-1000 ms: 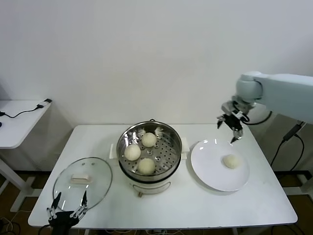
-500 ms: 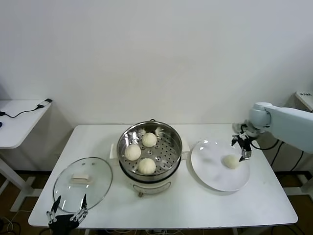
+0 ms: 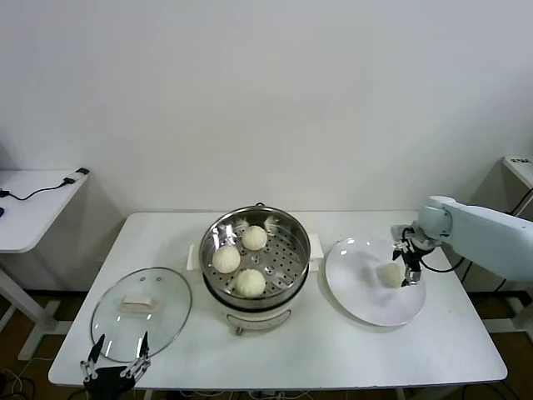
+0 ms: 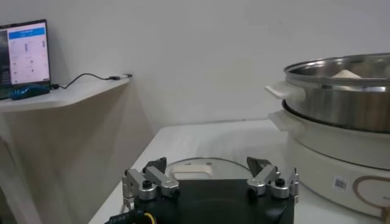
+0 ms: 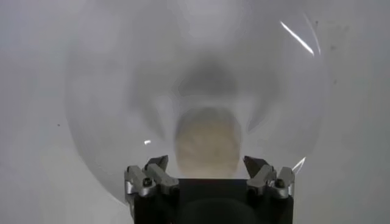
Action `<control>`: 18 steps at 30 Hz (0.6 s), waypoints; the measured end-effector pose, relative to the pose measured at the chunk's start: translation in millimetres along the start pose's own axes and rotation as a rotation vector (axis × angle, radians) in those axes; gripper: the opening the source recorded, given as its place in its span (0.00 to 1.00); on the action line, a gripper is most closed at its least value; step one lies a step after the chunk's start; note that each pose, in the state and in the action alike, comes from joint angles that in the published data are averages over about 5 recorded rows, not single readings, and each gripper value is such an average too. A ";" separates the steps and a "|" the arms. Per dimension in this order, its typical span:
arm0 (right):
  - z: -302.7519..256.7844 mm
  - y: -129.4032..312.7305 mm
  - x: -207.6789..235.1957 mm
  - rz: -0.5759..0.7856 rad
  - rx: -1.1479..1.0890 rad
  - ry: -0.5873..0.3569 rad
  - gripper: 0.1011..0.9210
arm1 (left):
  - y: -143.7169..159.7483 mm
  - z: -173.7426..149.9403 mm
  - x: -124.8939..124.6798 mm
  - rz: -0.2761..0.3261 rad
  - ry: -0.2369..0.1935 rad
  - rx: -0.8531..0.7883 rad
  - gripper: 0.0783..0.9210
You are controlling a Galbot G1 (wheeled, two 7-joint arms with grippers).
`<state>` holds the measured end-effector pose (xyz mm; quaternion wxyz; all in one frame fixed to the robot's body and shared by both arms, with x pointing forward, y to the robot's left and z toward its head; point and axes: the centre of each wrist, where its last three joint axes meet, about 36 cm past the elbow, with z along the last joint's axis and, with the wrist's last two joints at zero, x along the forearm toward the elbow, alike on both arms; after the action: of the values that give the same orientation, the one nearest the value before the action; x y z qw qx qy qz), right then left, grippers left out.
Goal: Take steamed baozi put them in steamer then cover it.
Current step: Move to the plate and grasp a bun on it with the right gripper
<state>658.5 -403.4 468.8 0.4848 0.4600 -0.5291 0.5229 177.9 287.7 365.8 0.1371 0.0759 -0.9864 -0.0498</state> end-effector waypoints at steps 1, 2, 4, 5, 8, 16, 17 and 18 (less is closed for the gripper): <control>-0.2 0.2 -2.0 -0.001 -0.002 0.001 0.87 | 0.1 0.0 0.0 0.000 0.000 0.000 0.88; -0.5 0.4 -3.8 -0.002 -0.004 0.003 0.87 | 0.2 -0.1 0.0 0.000 0.000 -0.001 0.88; -1.2 1.2 -7.3 -0.003 -0.008 0.005 0.85 | 0.4 -0.1 0.0 -0.001 0.000 -0.001 0.88; -1.6 1.4 -8.8 -0.003 -0.010 0.005 0.85 | 0.5 -0.2 0.0 -0.001 -0.001 -0.001 0.88; -2.2 1.0 -11.4 0.003 -0.018 0.006 0.82 | 0.7 -0.3 -0.1 -0.002 -0.001 -0.002 0.88; -2.1 -1.4 -7.1 0.019 -0.030 0.004 0.73 | 0.8 0.1 -1.2 -0.005 -0.003 -0.002 0.88; -2.1 -1.8 -5.7 0.021 -0.031 0.003 0.72 | 0.6 0.2 -1.3 -0.004 -0.003 -0.001 0.88; -2.1 -2.2 -4.0 0.024 -0.031 0.003 0.71 | 0.5 0.3 -1.4 -0.004 -0.003 -0.001 0.88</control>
<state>661.2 -401.5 465.1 0.4863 0.4453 -0.5419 0.5210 179.1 288.4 365.2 0.1356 0.0778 -0.9864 -0.0508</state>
